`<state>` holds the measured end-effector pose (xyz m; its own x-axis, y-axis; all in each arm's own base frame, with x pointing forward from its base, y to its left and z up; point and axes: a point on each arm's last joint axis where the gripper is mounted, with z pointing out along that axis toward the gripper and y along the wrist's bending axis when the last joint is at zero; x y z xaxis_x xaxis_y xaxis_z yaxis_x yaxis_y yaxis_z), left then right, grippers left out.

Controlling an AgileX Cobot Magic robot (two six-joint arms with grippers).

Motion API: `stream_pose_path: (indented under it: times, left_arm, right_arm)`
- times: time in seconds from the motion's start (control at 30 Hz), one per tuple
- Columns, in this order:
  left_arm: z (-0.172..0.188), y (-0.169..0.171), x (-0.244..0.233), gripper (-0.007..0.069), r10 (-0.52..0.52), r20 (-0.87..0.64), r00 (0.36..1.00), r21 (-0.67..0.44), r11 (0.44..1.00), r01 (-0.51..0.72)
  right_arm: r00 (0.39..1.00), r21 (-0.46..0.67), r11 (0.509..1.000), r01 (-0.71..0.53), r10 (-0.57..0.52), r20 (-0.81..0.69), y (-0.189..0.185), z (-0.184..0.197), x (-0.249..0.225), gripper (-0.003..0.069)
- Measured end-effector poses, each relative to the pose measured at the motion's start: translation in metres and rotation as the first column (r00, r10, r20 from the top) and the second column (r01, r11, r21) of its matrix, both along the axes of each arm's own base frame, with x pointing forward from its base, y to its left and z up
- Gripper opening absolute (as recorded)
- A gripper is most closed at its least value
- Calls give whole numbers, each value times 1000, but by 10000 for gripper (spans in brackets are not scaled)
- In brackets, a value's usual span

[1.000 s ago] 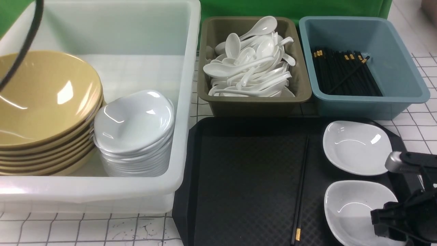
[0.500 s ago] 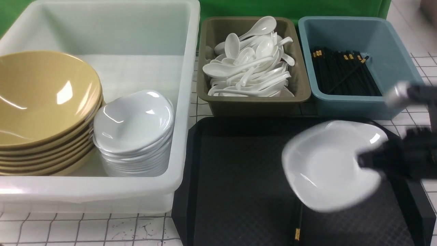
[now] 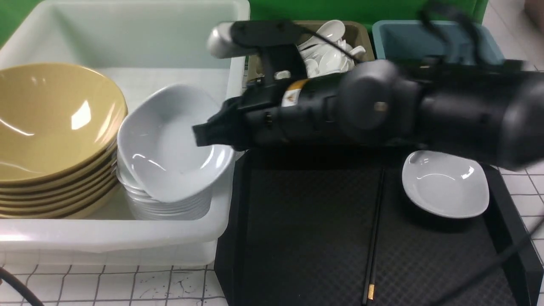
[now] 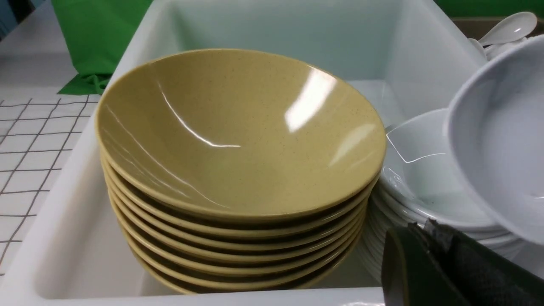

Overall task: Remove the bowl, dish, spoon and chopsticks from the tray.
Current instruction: Use the right arm to put the plate into the large storage box on the left

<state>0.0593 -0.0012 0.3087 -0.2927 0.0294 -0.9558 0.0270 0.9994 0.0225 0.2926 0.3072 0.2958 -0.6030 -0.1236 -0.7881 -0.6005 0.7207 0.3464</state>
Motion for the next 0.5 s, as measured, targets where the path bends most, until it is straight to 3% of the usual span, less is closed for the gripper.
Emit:
stream_pose_path:
  times: [0.17, 0.27, 0.3, 0.37, 0.5]
  left_arm:
    - [0, 0, 0, -12, 0, 0, 1000, 0, 1000, 0]
    - [0, 0, 0, -12, 0, 0, 1000, 0, 1000, 0]
    - [0, 0, 0, -12, 1, -1, 1000, -2, 1000, -1]
    - [0, 0, 0, -12, 1, -1, 1000, -3, 1000, -1]
    - [0, 0, 0, -12, 1, -2, 1000, -3, 1000, -1]
  right_arm:
    - [1000, -8, 1000, -4, 4, -2, 13, -9, 12, 169]
    - [1000, -30, 999, -17, 17, 14, 9, -3, 13, 282]
    - [1000, -44, 999, -18, 18, 10, 2, 3, 14, 355]
    - [1000, -72, 997, -10, 9, -13, -18, 16, 16, 425]
    - [996, -142, 986, 84, -84, 3, -78, 39, 15, 482]
